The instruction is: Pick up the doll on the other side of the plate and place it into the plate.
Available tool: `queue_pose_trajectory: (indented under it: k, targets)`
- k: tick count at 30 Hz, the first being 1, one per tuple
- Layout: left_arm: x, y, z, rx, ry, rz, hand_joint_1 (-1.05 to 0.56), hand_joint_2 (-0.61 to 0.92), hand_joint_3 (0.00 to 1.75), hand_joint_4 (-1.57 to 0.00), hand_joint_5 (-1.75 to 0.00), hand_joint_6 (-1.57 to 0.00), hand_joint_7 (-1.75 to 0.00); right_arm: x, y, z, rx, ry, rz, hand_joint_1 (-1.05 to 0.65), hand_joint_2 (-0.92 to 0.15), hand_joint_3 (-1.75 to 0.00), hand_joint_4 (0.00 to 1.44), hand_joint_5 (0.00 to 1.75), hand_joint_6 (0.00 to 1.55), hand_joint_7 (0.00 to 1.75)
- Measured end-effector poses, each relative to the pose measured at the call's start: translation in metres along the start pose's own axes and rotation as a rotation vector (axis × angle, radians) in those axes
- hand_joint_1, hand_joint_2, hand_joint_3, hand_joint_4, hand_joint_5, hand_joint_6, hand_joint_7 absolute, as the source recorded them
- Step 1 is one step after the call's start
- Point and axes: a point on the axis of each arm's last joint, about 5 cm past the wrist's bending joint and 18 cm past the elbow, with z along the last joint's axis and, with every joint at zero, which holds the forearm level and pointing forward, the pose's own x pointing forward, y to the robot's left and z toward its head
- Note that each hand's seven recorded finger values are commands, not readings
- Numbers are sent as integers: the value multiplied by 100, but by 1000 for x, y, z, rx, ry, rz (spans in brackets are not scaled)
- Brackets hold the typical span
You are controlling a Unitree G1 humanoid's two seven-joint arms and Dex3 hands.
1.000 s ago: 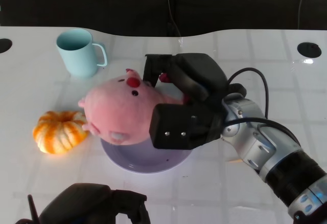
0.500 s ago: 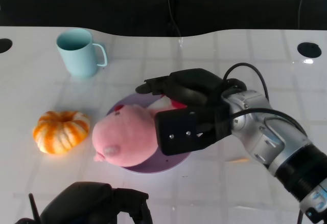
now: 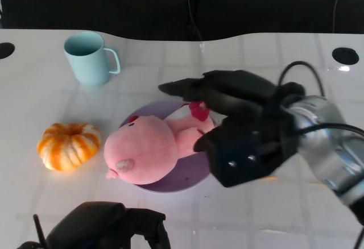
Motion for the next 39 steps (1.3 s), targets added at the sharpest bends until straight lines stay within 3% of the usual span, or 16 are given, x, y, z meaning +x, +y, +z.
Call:
queue_pose_trajectory:
  k: [2,8,13,20,25,26,28,30,33,39]
  targets:
    - [0,0,0,6,1,-1,-33,92,41,-68,-122,-73,-91,-10,-1,-1,6,-4,-34,-74,-92,-8,15,40,18,4]
    - [1,0,1,7,-6,-1,-35,92,42,-70,-126,-74,-92,-47,9,-12,126,8,-207,-58,-92,-16,43,61,47,17]
    - [1,1,1,0,11,-10,-36,92,44,-69,-129,-72,-94,-72,16,-18,172,32,-298,-38,-92,-8,65,87,69,26]
    - [2,2,0,2,13,-11,-36,92,43,-69,-130,-72,-95,-104,28,-26,225,83,-315,-7,-88,-5,88,102,95,40]
    - [2,3,0,4,13,-7,-37,92,44,-69,-131,-71,-96,-122,35,-25,259,126,-274,-1,-87,-12,85,130,104,53]
    - [2,3,0,3,12,-7,-37,92,44,-69,-131,-71,-96,-125,36,-24,263,127,-264,1,-83,-18,85,133,103,57]
    - [2,4,0,-1,11,-6,-38,92,45,-68,-130,-71,-97,-131,36,-23,266,130,-244,1,-65,-55,83,137,98,71]
    - [1,4,-1,-2,11,-4,-38,92,46,-68,-130,-71,-97,-136,34,-21,260,141,-235,-1,-55,-75,82,145,96,80]
    - [1,5,-2,-2,6,-5,-37,92,45,-69,-131,-71,-98,-142,35,-16,276,160,-225,1,-47,-92,83,158,94,91]
    - [0,6,-5,19,-16,-12,-38,92,43,-70,-136,-71,-99,-145,38,-15,314,214,-203,5,-44,-103,82,161,89,102]
